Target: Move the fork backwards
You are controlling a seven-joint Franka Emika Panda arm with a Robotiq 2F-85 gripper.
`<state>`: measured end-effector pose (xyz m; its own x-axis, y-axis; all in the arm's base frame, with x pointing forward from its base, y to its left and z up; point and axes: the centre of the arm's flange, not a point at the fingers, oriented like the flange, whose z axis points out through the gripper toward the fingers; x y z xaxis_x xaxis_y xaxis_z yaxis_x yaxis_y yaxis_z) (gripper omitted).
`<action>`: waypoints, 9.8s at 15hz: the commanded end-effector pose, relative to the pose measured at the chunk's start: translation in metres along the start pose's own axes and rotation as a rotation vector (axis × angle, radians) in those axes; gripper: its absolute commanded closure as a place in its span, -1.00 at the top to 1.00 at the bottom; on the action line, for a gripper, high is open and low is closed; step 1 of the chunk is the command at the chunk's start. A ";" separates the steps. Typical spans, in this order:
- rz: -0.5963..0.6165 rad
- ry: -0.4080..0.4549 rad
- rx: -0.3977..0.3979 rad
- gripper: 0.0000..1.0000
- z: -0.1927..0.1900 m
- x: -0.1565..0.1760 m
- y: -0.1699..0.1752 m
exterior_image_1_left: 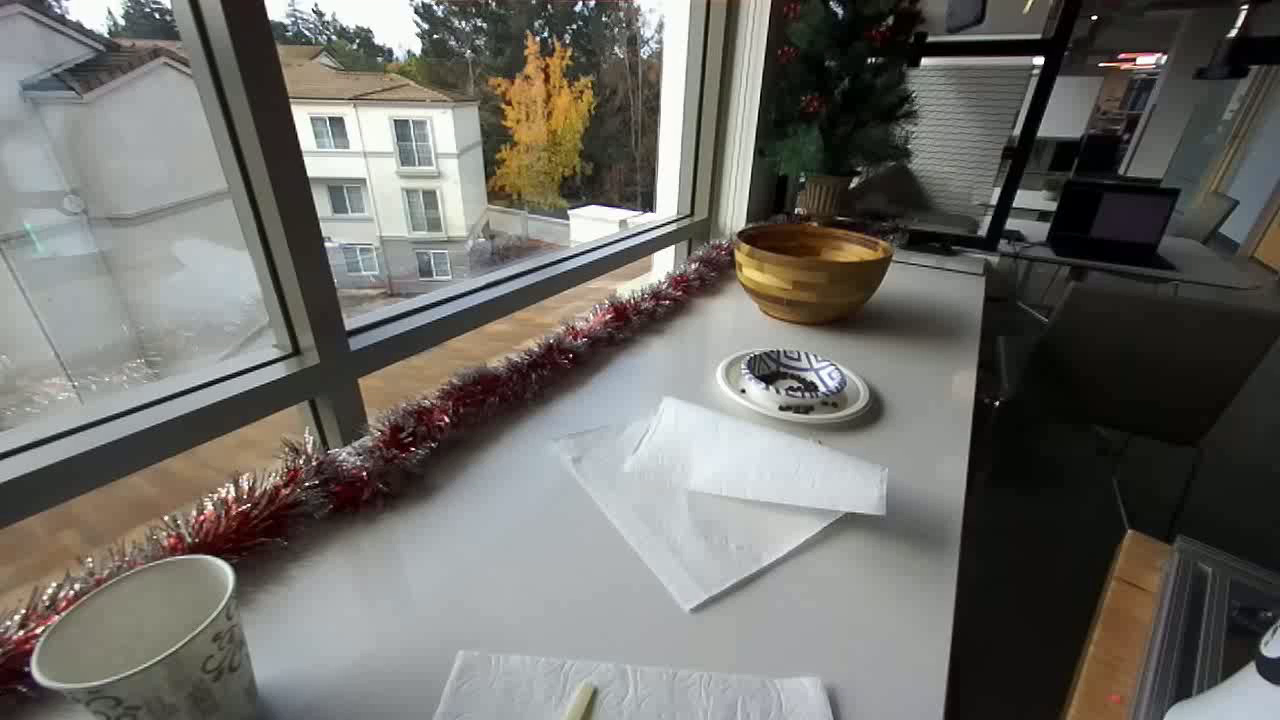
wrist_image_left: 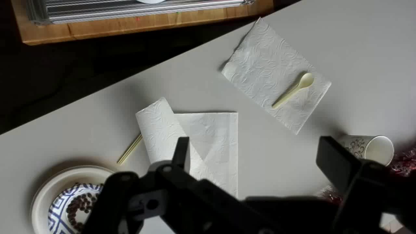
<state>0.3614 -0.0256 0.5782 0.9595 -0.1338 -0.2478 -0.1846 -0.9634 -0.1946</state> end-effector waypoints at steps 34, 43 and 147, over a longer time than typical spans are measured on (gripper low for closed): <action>0.711 0.104 -0.005 1.00 0.272 0.144 0.207; 0.704 0.057 -0.027 1.00 0.310 0.159 0.207; 0.755 0.359 0.138 1.00 0.244 0.270 0.179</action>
<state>0.5963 -0.2158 0.2258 0.4480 -0.8931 -0.0405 -0.8740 -0.4280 -0.2300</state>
